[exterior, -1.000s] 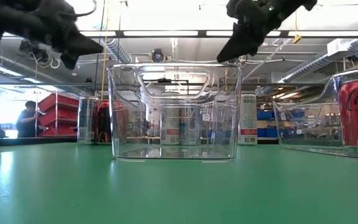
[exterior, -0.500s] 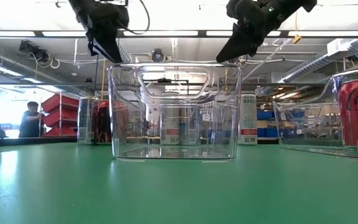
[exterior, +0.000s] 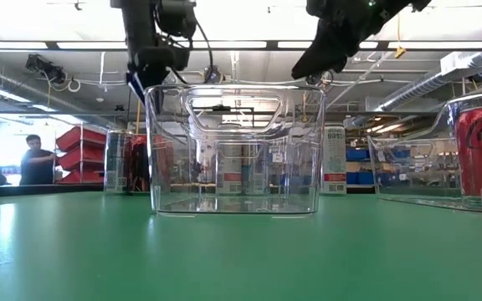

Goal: Sort soda cans
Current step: Put the bottom red-black soda can into the top right transparent bin

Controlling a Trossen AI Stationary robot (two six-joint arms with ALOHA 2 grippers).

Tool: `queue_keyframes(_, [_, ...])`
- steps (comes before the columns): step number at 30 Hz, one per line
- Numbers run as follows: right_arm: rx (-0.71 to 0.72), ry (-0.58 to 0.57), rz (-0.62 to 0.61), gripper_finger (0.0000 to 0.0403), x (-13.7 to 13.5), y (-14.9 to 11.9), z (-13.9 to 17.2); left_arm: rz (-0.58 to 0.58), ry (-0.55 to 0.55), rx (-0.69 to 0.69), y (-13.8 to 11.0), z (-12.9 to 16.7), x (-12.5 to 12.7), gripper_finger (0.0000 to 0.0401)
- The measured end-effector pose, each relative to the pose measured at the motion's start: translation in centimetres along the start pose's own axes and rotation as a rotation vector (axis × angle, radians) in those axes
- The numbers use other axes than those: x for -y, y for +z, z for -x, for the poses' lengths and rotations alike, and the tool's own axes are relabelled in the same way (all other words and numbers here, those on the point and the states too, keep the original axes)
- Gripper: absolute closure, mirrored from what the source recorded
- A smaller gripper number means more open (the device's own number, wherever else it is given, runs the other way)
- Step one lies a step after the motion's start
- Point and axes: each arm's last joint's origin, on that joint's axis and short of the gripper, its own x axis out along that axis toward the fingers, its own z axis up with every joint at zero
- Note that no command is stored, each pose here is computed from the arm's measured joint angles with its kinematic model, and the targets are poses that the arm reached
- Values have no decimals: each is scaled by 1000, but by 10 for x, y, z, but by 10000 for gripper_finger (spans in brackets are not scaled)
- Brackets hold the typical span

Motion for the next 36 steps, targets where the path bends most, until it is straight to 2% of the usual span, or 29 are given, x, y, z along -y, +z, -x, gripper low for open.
queue_keyframes(5, [-2, 15, 9, 343, -5, -1, 1, 68, -17, -13, 0, -4, -25, 172])
queue_keyframes(9, [-2, 20, 12, 343, -7, -1, 1, 103, -25, -41, 2, -12, -37, 172])
queue_keyframes(12, [-2, 19, 6, 343, -6, -1, 1, 129, -70, -83, 3, -21, -43, 171])
queue_keyframes(22, [-11, 18, 5, 342, -6, -2, 1, 109, -27, -161, 9, -44, -50, 166])
queue_keyframes(31, [-27, 17, 7, 341, -6, -3, 0, 80, 74, -198, 6, -43, -51, 114])
queue_keyframes(36, [-27, 17, 7, 341, -6, -3, 0, 72, 55, -200, 5, -43, -50, 103])
